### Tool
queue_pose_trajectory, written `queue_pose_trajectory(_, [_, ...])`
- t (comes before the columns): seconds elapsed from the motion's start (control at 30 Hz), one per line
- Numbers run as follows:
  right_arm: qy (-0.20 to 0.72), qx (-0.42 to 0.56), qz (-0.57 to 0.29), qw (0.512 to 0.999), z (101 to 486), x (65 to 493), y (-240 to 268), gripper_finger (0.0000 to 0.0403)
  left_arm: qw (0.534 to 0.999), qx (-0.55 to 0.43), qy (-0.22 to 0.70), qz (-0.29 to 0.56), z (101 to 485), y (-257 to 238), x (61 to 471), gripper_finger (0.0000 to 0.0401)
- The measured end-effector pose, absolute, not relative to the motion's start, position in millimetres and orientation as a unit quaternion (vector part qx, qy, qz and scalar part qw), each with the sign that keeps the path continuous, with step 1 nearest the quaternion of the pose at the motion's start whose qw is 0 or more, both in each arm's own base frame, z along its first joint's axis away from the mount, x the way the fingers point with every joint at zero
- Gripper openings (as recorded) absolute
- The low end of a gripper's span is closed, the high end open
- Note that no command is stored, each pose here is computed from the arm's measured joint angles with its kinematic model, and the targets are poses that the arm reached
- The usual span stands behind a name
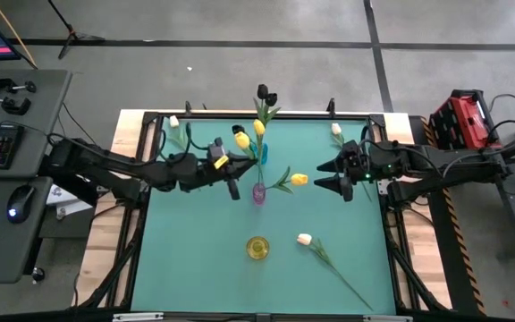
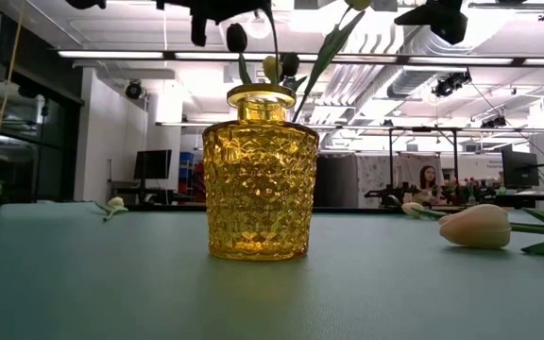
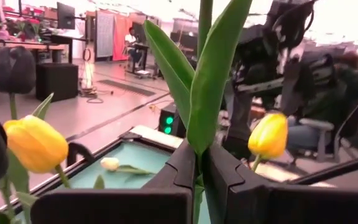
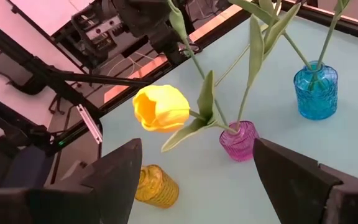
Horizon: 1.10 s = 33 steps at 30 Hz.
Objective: Sort flowers into vase by color
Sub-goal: Put the yellow tulip into the violet vase
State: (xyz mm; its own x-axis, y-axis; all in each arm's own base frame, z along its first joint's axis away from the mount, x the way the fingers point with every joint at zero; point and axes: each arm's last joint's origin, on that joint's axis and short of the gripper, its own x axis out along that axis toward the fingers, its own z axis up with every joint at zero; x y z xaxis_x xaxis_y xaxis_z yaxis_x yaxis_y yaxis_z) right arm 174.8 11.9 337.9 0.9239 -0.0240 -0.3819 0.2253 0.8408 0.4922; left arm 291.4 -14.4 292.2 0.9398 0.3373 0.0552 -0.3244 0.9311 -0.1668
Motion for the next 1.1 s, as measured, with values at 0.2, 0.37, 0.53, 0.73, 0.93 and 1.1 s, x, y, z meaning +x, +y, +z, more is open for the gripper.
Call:
queue_pose_trajectory(0.2, [0.184, 0.274, -0.066, 0.942, 338, 175, 12, 0.0295, 0.98, -0.061, -0.005, 0.19, 285, -13, 291, 0.0])
queue_pose_trajectory(0.37, [0.184, 0.274, -0.066, 0.942, 338, 175, 12, 0.0295, 0.979, -0.065, 0.007, 0.191, 283, -13, 291, 0.0])
queue_pose_trajectory(0.53, [0.184, 0.274, -0.066, 0.942, 338, 175, 12, 0.0295, 0.976, -0.094, 0.008, 0.195, 277, -11, 290, 0.0])
queue_pose_trajectory(0.73, [0.184, 0.273, -0.066, 0.942, 338, 175, 12, 0.0295, 0.972, -0.127, 0.018, 0.198, 271, -11, 288, 0.0])
queue_pose_trajectory(0.93, [0.184, 0.273, -0.066, 0.942, 338, 175, 12, 0.0295, 0.969, -0.136, 0.024, 0.203, 269, -10, 288, 0.0018])
queue_pose_trajectory(1.1, [0.183, 0.274, -0.066, 0.942, 338, 175, 12, 0.0295, 0.97, -0.128, 0.072, 0.195, 268, -6, 290, 0.0067])
